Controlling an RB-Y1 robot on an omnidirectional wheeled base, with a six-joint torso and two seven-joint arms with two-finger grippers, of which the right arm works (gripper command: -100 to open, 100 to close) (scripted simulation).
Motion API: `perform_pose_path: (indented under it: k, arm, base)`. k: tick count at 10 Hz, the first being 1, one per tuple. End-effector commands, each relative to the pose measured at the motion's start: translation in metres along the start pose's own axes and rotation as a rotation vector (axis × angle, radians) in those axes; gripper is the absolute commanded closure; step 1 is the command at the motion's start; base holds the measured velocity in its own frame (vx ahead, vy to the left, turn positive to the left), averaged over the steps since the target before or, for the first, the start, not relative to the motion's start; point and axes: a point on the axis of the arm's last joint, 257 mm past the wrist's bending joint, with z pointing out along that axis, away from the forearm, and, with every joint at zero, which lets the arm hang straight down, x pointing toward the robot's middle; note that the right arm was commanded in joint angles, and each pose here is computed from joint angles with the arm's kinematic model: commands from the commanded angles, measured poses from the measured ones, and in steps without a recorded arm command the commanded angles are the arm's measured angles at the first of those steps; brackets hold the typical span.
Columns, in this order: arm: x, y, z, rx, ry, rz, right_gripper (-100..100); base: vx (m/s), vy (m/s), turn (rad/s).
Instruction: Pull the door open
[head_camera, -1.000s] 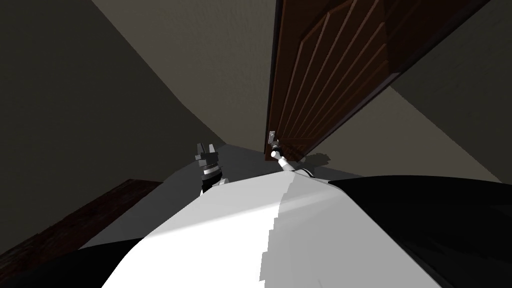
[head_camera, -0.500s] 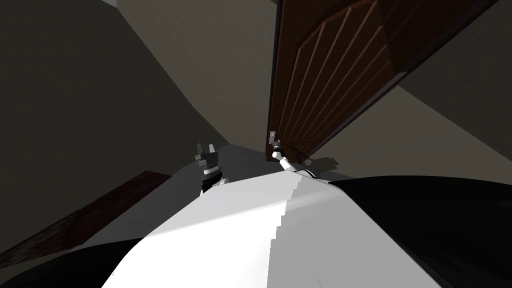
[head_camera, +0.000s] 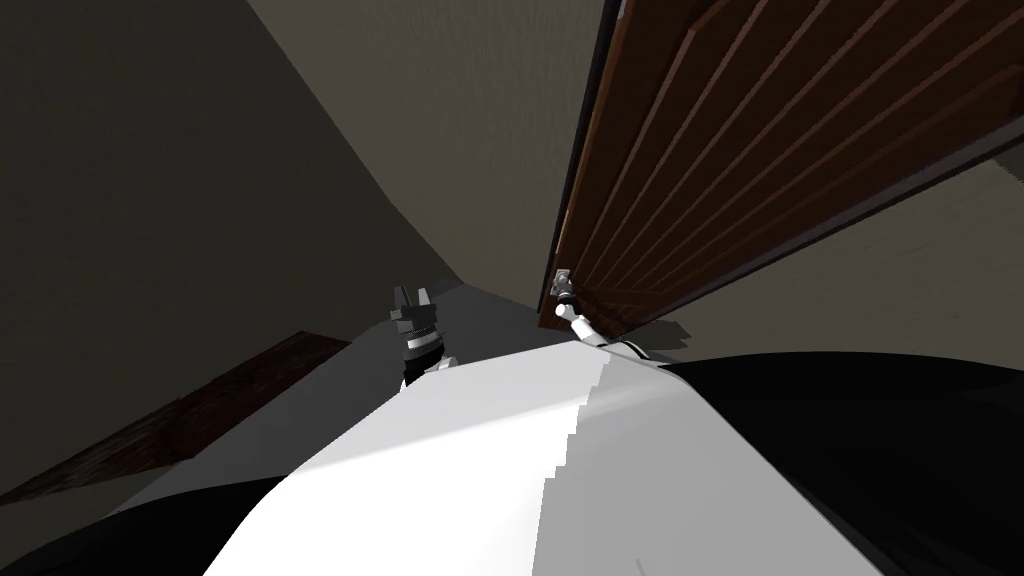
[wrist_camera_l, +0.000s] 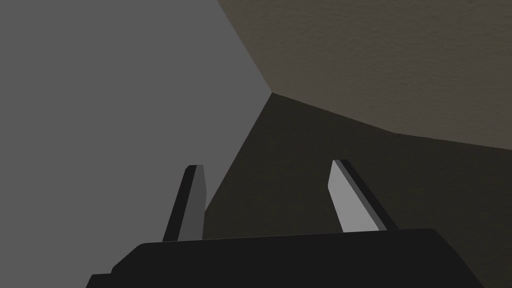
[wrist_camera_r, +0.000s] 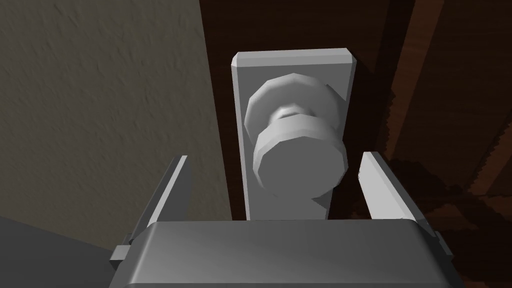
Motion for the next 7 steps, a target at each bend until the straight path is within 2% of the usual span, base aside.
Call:
perform_pose_path:
  k: [1,2,3,4,7]
  arm:
    - [0.0022,0.0176,0.0031,-0.014,0.002,0.001,-100]
    - [0.0031,0.0269,0.0035,-0.022,0.004,0.001,-100]
    - [0.0013,0.0199,0.0038,-0.017,0.003,-0.001,-100]
    - [0.0013,0.0199,0.0038,-0.017,0.003,-0.001,100]
    - [0.0013,0.0199,0.0038,-0.017,0.003,-0.001,100]
  base:
    - [0.124,-0.027,0.076]
    - [0.108,-0.021,0.074]
    - [0.047,-0.010,0.013]
    - [-0.007,-0.002,-0.019]
    - [-0.013,-0.001,0.001]
